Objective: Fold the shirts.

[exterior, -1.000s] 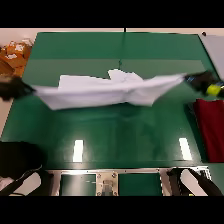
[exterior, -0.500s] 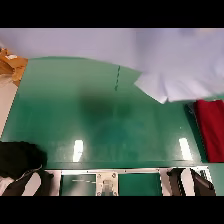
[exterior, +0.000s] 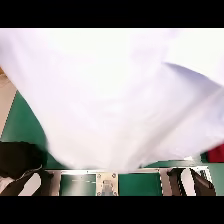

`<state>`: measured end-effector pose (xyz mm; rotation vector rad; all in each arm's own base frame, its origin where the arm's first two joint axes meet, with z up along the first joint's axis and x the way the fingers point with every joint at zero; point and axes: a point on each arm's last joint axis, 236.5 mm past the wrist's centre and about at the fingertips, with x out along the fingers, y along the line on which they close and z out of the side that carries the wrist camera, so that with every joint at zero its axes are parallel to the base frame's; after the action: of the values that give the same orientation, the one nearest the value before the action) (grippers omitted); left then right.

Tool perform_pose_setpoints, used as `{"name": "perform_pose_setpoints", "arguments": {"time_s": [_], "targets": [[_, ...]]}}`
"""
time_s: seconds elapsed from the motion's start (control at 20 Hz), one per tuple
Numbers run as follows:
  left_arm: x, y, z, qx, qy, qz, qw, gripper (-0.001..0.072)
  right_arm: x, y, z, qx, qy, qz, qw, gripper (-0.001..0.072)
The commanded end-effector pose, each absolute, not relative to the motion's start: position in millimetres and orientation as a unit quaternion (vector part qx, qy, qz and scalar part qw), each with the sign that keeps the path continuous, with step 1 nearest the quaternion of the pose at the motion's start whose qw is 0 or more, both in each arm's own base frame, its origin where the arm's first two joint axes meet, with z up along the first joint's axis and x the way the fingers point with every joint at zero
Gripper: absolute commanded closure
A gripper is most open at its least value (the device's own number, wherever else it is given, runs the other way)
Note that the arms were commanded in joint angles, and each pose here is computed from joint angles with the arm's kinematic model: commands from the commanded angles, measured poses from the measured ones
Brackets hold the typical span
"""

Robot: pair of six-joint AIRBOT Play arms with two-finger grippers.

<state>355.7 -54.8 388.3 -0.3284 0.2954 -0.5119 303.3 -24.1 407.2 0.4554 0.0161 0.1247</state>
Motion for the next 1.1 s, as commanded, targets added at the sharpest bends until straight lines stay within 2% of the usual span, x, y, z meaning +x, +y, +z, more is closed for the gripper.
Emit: {"name": "perform_pose_setpoints", "arguments": {"time_s": [0.0,0.1,0.3,0.45,0.65,0.75,0.9,1.05], "targets": [[424.0,-81.3,243.1,-0.216,0.257,-0.288,0.897,0.0677,367.8,-45.9,251.4,0.325,0.135,0.048,0.935,0.0697],[462.2,-89.2,158.6,-0.237,0.328,-0.264,0.875,0.0677,404.4,-47.8,166.4,0.360,0.207,0.031,0.909,0.0696],[521.6,-61.2,57.9,-0.288,0.365,-0.181,0.867,0.0677,467.0,-49.1,37.7,0.386,0.323,0.008,0.864,0.0696],[534.8,-60.5,20.5,-0.302,0.384,-0.177,0.855,0.0677,511.3,-49.2,6.6,0.387,0.355,0.030,0.850,0.0697],[539.5,-54.0,-6.0,-0.299,0.399,-0.161,0.852,0.0677,548.3,-52.3,13.8,0.377,0.349,0.055,0.856,0.0697],[532.6,-51.9,-17.5,-0.273,0.418,-0.162,0.851,0.0677,541.1,-58.7,6.9,0.356,0.365,0.052,0.859,0.0698],[507.8,-49.3,-40.1,-0.223,0.474,-0.168,0.835,0.0677,497.3,-57.9,-18.9,0.319,0.446,0.068,0.833,0.0699],[493.3,-45.0,-53.8,-0.195,0.505,-0.168,0.824,0.0677,457.7,-60.1,-42.2,0.302,0.485,0.052,0.819,0.0699]]}}
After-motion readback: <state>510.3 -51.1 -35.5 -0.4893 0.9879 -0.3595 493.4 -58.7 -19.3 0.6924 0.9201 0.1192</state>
